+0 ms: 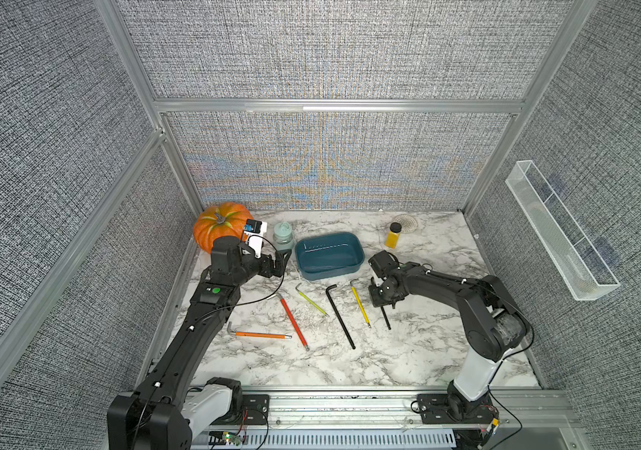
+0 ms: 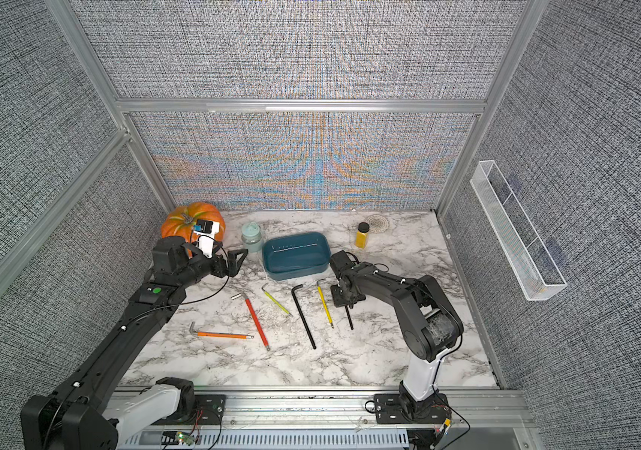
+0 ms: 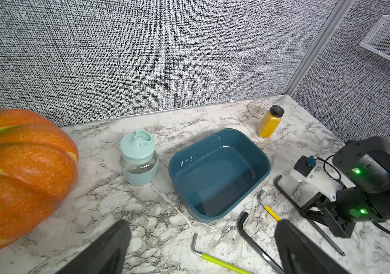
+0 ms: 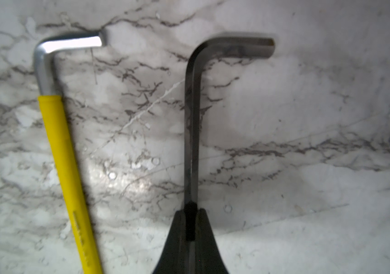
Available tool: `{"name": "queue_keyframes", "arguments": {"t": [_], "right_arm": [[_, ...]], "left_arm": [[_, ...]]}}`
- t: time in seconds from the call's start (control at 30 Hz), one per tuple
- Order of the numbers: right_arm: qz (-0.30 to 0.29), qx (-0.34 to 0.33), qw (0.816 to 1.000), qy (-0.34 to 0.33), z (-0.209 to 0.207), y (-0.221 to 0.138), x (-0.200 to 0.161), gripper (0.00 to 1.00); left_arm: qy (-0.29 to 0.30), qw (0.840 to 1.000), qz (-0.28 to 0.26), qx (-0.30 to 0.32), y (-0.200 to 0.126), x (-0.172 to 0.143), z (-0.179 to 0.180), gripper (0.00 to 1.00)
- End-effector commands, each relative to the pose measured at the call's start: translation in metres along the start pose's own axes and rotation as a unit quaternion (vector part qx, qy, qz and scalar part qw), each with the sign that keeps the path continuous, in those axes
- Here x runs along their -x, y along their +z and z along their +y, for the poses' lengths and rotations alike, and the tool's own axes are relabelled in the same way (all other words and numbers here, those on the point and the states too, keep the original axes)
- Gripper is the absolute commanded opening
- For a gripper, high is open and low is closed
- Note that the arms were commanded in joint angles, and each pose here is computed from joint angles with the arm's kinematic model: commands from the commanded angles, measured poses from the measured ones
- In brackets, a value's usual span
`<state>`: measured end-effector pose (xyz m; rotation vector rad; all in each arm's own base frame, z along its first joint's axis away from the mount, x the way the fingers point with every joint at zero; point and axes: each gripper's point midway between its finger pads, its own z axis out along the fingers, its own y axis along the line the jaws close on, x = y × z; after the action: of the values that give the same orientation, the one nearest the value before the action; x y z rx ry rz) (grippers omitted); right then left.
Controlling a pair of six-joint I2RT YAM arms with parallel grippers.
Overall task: Put the hex key on the desktop into the storage box
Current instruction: Pick up the Allen key from the center of the board, then place the Allen key in the storage box.
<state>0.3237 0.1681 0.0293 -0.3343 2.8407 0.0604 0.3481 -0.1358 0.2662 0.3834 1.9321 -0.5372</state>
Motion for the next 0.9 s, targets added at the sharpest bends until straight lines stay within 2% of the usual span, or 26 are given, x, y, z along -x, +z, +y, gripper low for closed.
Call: {"name": "queue_keyframes", "arguments": {"t": [0.0, 0.23, 0.4, 0.5, 0.63, 0.87], "right_arm": [[-0.031, 0.018, 0.999, -0.028, 0.007, -0.025, 0.012, 0.0], [-0.125, 0.003, 0.991, -0.048, 0.0, -0.089, 0.046, 0.0], [-0.236, 0.01, 0.965, -0.115, 0.019, -0.162, 0.115, 0.0], [-0.275, 0.007, 0.947, -0.165, 0.04, -0.187, 0.157, 0.0], [-0.281, -0.012, 0.934, -0.222, 0.062, -0.18, 0.191, 0.0], [-0.279, -0.025, 0.906, -0.316, 0.098, -0.144, 0.216, 0.0]], "left_arm": [[0.006, 1.0, 0.0, -0.004, -0.004, 0.006, -0.003, 1.0], [0.001, 1.0, -0.013, -0.004, -0.009, 0.016, -0.006, 1.0], [0.001, 1.0, -0.011, -0.001, -0.006, 0.012, -0.003, 1.0], [-0.003, 1.0, -0.009, 0.002, -0.004, 0.01, -0.002, 1.0], [-0.004, 1.0, -0.015, 0.006, -0.006, 0.011, -0.002, 1.0], [0.005, 1.0, -0.018, 0.021, -0.011, 0.008, 0.002, 1.0]]}}
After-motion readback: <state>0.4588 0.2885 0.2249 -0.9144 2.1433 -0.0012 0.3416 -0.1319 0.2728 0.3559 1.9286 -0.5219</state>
